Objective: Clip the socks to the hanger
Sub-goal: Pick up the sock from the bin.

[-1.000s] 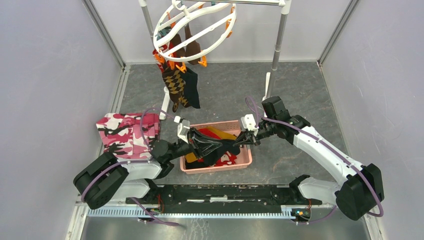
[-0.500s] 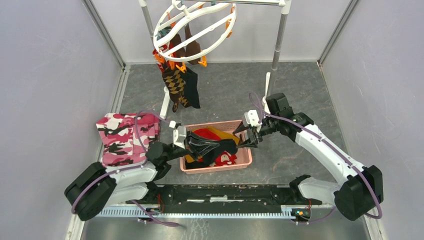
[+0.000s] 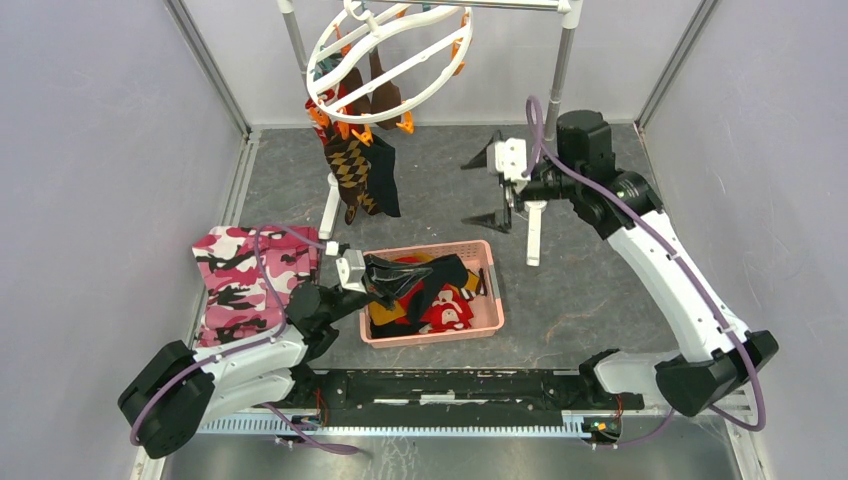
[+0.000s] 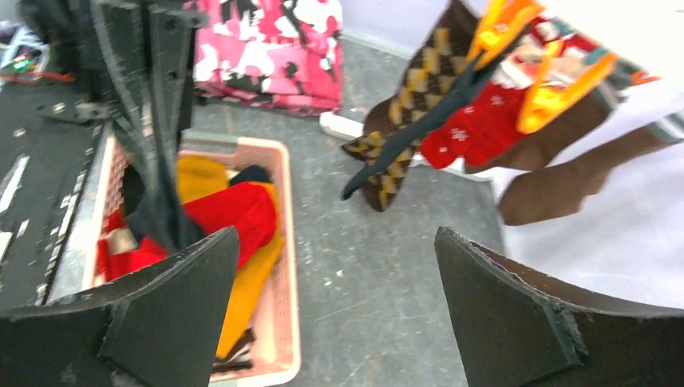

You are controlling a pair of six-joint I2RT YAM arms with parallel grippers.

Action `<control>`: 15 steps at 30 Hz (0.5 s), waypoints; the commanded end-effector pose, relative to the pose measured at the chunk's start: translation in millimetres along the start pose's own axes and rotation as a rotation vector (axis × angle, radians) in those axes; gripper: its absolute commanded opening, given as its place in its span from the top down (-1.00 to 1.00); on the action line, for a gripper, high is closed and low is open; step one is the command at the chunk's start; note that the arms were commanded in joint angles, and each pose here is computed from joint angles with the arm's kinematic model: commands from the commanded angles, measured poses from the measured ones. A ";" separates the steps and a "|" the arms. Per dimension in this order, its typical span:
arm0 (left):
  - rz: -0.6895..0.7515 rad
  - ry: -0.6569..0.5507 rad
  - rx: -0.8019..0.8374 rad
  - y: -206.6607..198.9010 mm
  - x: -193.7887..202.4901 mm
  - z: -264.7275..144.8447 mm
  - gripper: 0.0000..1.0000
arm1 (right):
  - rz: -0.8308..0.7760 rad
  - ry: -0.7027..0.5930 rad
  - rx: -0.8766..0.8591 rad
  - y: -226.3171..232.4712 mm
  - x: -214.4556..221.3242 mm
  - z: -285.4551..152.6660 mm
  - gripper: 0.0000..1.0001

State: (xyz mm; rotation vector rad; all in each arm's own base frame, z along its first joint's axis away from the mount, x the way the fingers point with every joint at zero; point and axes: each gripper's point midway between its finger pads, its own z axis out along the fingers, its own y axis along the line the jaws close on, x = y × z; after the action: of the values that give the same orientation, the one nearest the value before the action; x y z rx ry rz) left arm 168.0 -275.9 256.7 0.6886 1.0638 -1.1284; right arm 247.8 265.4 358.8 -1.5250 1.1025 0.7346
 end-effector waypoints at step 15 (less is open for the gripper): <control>0.097 -0.182 -0.142 29.7 -50.1 4.2 0.96 | -0.055 -0.067 0.352 -108.3 -23.1 22.9 -0.96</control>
State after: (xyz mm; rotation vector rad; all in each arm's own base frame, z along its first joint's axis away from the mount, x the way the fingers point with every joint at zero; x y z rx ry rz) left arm 187.5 -267.4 272.9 0.5976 1.0481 -1.0577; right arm 335.7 291.1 382.6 -1.3292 1.1938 0.6265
